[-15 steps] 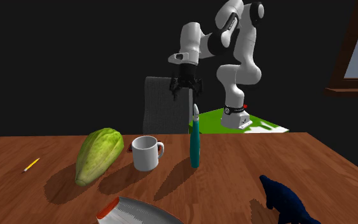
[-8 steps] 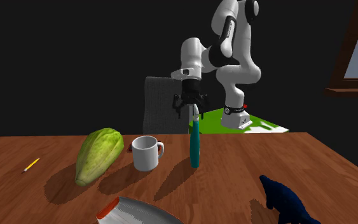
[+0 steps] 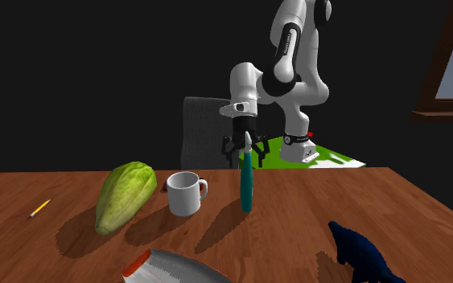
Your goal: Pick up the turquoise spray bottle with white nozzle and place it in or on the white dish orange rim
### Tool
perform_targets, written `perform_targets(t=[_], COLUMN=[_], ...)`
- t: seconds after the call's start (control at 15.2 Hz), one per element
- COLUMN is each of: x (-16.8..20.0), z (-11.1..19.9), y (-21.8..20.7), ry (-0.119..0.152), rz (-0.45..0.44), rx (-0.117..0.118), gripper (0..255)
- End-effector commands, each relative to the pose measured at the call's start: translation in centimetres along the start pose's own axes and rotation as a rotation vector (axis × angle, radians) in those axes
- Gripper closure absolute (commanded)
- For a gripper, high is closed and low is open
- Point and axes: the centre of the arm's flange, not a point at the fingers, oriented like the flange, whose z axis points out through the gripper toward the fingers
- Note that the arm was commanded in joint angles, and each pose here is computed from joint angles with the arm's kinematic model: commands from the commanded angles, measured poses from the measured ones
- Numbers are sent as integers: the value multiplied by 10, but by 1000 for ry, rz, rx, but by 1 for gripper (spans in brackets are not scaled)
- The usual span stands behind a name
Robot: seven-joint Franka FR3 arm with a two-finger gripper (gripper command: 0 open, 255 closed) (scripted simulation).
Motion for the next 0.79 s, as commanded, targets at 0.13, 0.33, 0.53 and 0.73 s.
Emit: perform_targets(t=[0.13, 0.33, 0.53, 0.73], x=[-1, -1, -1, -1], z=[14, 14, 14, 14], y=[-1, -1, -1, -1], ry=[1, 1, 1, 1], rz=[1, 1, 1, 1], rx=[-1, -1, -1, -1], gripper=[0, 0, 0, 255])
